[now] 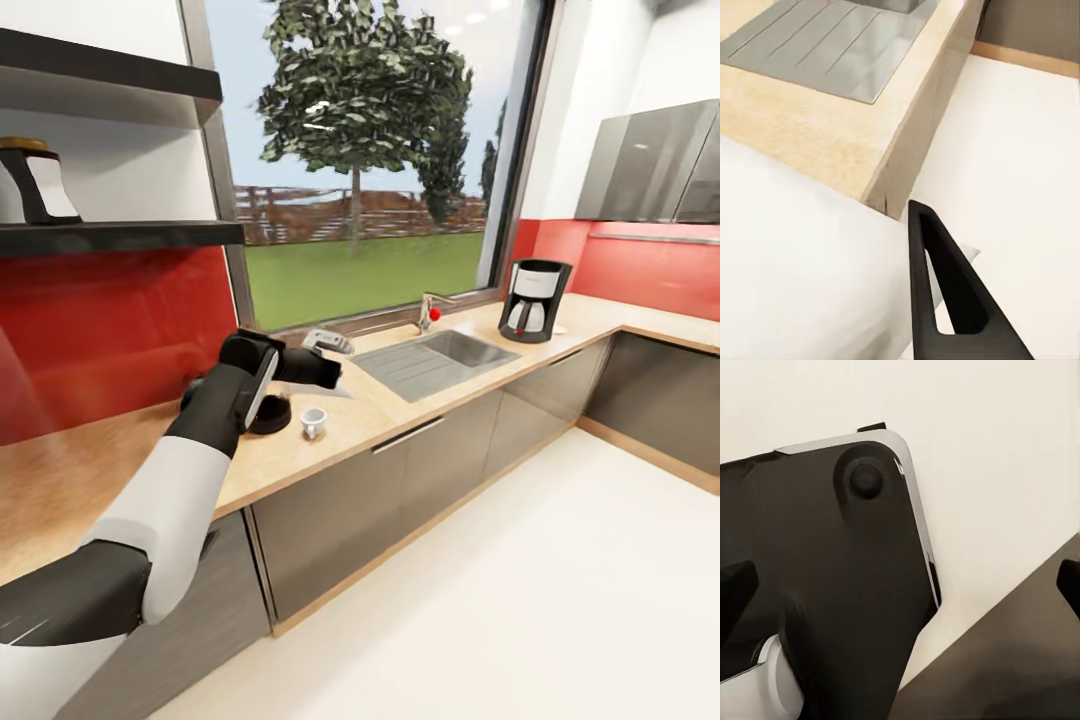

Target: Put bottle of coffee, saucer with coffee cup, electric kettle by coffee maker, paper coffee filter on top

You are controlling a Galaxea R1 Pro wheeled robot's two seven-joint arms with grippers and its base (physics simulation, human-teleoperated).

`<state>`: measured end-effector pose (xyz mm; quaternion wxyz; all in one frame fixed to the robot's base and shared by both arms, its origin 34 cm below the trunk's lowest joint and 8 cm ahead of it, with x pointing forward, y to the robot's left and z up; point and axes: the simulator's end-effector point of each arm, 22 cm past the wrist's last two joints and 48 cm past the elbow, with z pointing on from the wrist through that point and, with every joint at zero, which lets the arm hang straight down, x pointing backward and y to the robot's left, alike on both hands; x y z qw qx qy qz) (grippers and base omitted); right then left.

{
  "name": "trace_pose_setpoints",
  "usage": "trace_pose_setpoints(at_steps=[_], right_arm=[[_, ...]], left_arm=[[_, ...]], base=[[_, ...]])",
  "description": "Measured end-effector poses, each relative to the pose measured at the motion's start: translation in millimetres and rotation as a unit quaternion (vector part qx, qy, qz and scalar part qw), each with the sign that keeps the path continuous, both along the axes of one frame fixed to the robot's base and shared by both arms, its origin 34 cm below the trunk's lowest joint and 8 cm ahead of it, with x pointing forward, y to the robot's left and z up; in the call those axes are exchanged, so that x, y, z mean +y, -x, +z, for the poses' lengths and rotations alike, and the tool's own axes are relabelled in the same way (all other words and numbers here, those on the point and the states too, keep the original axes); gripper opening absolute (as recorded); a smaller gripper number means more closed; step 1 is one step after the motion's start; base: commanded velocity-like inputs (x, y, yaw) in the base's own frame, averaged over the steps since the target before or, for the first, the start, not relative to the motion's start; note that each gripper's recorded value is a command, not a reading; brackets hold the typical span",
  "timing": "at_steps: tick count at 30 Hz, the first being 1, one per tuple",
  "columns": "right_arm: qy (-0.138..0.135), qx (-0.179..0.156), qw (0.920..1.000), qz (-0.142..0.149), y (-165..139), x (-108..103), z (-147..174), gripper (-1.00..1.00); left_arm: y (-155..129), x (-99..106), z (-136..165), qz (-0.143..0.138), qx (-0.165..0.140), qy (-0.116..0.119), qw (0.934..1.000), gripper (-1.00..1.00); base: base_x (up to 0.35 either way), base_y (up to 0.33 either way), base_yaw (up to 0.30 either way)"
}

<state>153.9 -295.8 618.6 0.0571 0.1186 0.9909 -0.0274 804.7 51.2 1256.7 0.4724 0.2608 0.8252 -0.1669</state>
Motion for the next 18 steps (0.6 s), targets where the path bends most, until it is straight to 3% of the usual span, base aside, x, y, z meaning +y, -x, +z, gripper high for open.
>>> trace_pose_setpoints(at_steps=[2, 5, 18], right_arm=[[0.000, 0.000, 1.0000, 0.000, -0.2, 0.0, 0.0, 1.00], [0.000, -0.001, 1.0000, 0.000, -0.5, -0.1, 0.1, 1.00], [0.000, -0.001, 1.0000, 0.000, -0.3, -0.3, 0.1, 1.00]], left_arm=[[-2.4, 6.3, -4.6, 0.008, -0.001, -0.019, 0.9998, -1.00], [-3.4, 9.1, -5.9, 0.011, -0.003, -0.027, 0.9996, -1.00], [-1.6, 10.9, -11.2, 0.011, -0.004, -0.029, 0.9995, -1.00]], base=[[0.000, 0.000, -0.267], [0.000, 0.000, -0.267], [0.026, 0.000, -0.267]])
